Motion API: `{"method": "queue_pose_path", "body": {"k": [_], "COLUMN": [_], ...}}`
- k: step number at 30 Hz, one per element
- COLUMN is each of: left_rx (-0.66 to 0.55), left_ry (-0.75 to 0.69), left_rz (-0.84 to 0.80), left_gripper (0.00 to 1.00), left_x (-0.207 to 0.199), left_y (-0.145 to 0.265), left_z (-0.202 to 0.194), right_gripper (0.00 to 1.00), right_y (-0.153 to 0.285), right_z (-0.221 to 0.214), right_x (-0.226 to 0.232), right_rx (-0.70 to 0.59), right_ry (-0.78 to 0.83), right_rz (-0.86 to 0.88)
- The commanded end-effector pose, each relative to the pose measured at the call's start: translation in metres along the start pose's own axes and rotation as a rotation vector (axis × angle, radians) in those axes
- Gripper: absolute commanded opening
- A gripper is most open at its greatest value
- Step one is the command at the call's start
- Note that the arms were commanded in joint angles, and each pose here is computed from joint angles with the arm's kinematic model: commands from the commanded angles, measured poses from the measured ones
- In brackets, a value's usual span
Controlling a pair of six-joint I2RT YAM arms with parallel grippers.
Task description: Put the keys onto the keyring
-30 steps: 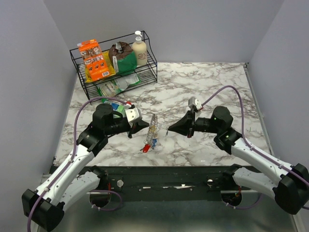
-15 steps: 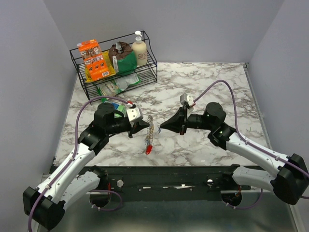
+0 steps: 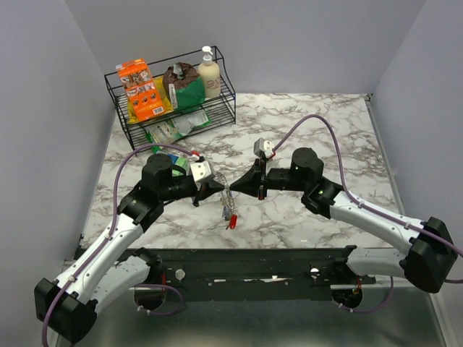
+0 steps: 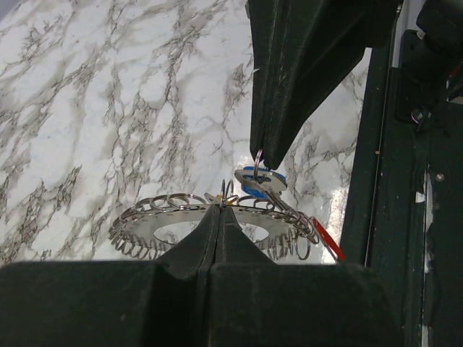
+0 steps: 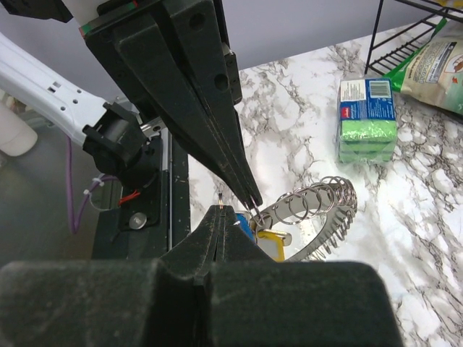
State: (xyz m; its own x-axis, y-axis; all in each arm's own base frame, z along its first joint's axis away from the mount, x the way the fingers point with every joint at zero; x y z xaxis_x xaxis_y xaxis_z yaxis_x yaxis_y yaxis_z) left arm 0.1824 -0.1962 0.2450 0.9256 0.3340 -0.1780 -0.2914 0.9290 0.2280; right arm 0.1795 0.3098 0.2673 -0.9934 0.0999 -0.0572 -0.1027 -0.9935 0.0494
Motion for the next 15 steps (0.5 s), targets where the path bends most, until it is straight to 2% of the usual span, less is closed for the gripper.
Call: {"method": "queue_pose_path", "body": {"k": [1, 15], "left_rx": [-0.03, -0.025], "left_ry": [-0.031, -0.029], "left_rz": [-0.015, -0.022], "left_gripper": [0.0, 0.0], "left_x": [-0.0026, -0.0027], "left_y": [-0.001, -0.0023], "left_z": [0.0096, 0.0085], "right_gripper": [0.0, 0.0], "right_y": [-0.0071, -0.012], "right_z": [0.0014, -0.0057], "right_x": [-0.0057, -0.0065], "right_rx": [0.039, 0.07], "right_ry": [0.031, 0.032], "right_rz": [-0.029, -0.022]}}
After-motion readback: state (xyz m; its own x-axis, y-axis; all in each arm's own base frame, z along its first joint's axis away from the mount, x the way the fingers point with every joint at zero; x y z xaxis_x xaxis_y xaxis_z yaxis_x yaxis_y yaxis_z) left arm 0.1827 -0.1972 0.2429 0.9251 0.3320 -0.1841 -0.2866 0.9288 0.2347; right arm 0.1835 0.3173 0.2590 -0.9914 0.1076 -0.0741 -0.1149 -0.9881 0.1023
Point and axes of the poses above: each gripper's point midway between its finger pads, its own y axis back along the fingers, its own x axis along the line the jaws close on, z = x × y, the point moved 4 cm from there along y, back along the fingers, and after that the axes turned 13 degrees about y, right-handed, at the moved point
